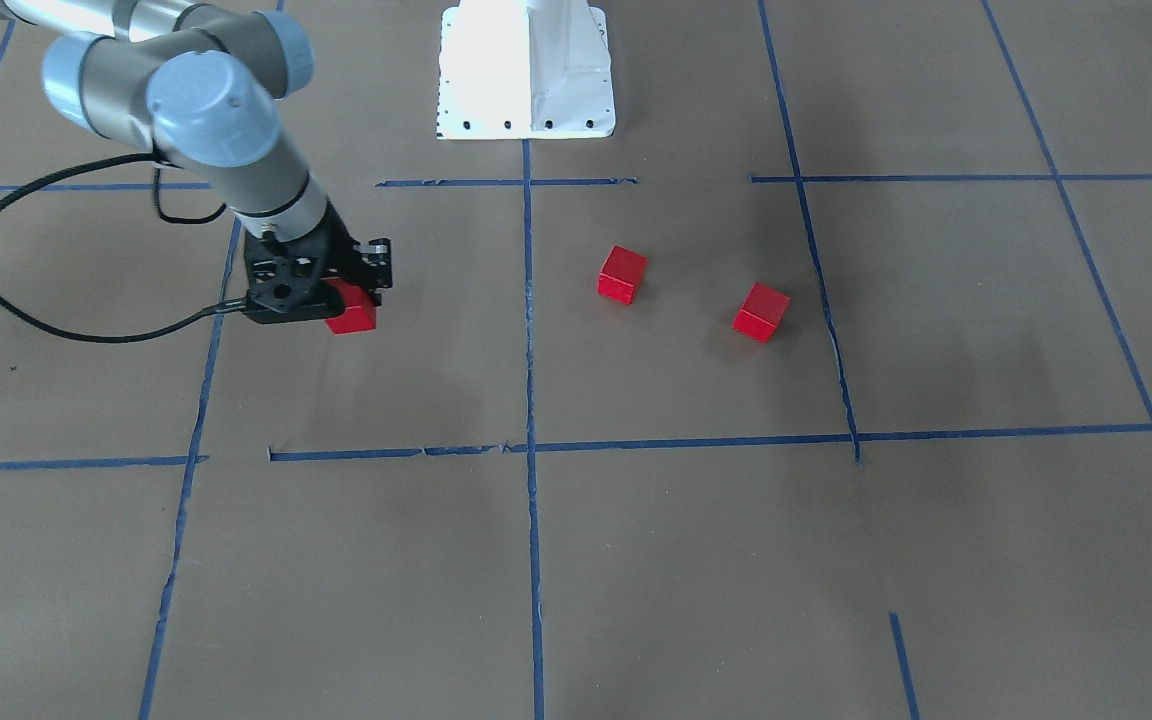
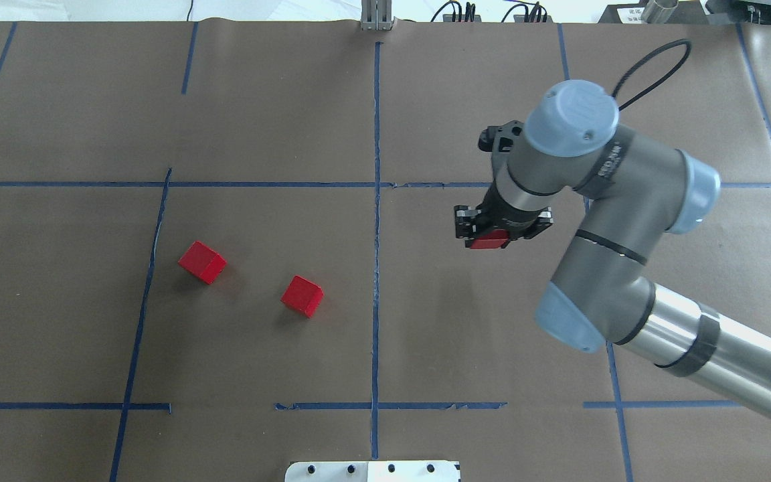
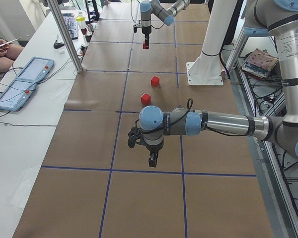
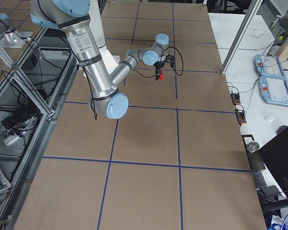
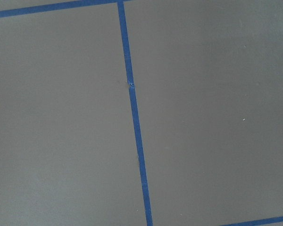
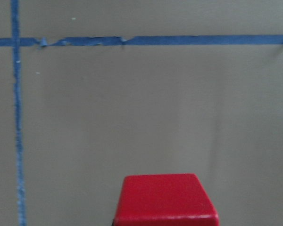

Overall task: Form red blocks into L shape at center
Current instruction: 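Carry the red cube with the right gripper toward the table center, then set the cube down at center, open the right gripper and withdraw, then reach the left gripper to the red cube nearest the center cube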

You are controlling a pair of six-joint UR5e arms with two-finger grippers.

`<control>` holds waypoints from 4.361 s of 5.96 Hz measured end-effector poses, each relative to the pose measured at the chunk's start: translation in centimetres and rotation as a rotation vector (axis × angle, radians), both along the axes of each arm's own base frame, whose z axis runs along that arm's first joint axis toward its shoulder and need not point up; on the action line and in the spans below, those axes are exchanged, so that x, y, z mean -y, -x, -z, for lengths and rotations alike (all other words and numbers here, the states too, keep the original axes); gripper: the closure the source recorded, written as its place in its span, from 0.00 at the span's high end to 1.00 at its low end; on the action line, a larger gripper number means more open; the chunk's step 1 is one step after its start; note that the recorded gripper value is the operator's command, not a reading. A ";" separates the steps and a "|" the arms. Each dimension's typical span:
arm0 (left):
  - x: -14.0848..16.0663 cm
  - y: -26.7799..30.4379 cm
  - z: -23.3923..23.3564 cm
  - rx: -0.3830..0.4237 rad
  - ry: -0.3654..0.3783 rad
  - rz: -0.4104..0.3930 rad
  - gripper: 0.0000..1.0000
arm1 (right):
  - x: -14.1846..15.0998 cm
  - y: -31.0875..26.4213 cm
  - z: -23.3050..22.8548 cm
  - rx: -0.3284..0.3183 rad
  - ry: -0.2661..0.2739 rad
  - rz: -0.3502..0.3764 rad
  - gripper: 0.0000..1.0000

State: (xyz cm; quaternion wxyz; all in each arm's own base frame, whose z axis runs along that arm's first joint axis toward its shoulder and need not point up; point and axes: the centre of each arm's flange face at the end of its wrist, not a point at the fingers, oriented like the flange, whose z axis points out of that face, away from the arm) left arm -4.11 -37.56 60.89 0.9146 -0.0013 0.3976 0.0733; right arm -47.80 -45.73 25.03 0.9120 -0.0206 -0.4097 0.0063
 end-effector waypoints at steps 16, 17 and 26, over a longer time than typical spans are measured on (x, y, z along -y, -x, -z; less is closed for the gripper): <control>2.0 -0.1 2.5 0.000 -0.068 0.002 1.00 | 13.7 -10.7 1.3 0.005 -0.064 -0.004 1.00; 3.8 -0.2 4.5 -0.001 -0.114 0.004 1.00 | 16.5 -18.3 -4.5 -0.016 -0.128 0.043 1.00; 8.3 -31.2 31.5 -0.084 -0.166 -0.047 1.00 | -0.7 -52.8 -35.8 -0.095 -0.203 0.154 1.00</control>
